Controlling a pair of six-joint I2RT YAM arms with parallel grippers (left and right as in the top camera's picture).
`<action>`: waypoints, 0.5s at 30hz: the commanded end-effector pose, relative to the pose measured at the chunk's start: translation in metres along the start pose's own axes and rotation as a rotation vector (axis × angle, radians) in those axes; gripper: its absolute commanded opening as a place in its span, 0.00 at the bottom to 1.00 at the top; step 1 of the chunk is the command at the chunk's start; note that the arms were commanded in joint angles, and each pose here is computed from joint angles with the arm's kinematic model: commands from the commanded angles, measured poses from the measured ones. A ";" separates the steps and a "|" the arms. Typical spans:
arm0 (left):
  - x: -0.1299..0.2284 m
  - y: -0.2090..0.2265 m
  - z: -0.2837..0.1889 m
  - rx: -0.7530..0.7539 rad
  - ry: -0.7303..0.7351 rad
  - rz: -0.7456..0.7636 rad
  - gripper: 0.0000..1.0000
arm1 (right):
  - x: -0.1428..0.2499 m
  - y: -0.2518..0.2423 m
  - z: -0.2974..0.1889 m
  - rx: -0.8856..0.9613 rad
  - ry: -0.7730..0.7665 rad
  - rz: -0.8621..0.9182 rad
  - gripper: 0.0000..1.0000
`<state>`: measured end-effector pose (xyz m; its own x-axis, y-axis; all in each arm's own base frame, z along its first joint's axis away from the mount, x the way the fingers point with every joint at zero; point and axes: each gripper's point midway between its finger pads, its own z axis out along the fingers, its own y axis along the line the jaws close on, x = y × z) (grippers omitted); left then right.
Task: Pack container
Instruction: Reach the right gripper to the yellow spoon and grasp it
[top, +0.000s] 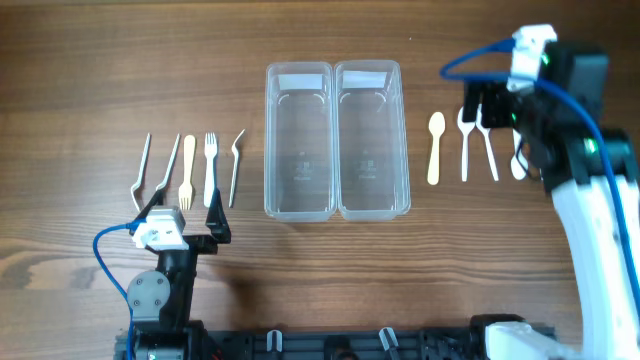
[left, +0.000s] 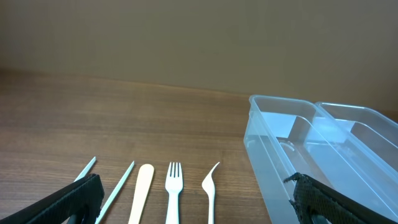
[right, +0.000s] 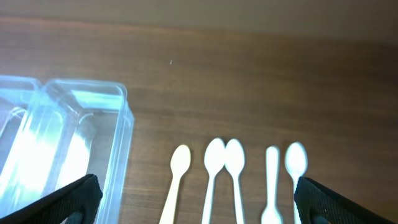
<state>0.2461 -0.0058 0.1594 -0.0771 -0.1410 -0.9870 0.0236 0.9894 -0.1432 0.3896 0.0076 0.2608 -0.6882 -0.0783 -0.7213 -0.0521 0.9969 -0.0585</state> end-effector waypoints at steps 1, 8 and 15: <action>0.003 -0.004 0.000 0.024 0.006 -0.013 1.00 | 0.011 -0.005 0.032 0.036 0.090 0.026 1.00; 0.003 -0.004 0.000 0.024 0.006 -0.013 1.00 | 0.040 0.006 0.074 -0.012 0.223 0.090 0.35; 0.003 -0.004 0.000 0.024 0.006 -0.013 1.00 | 0.089 0.013 0.131 -0.004 0.409 0.211 0.31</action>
<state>0.2461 -0.0058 0.1595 -0.0767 -0.1410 -0.9870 0.0237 0.9894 -0.1432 0.4165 0.0079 0.1305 -0.8925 0.0717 -0.4453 0.0701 0.9973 0.0202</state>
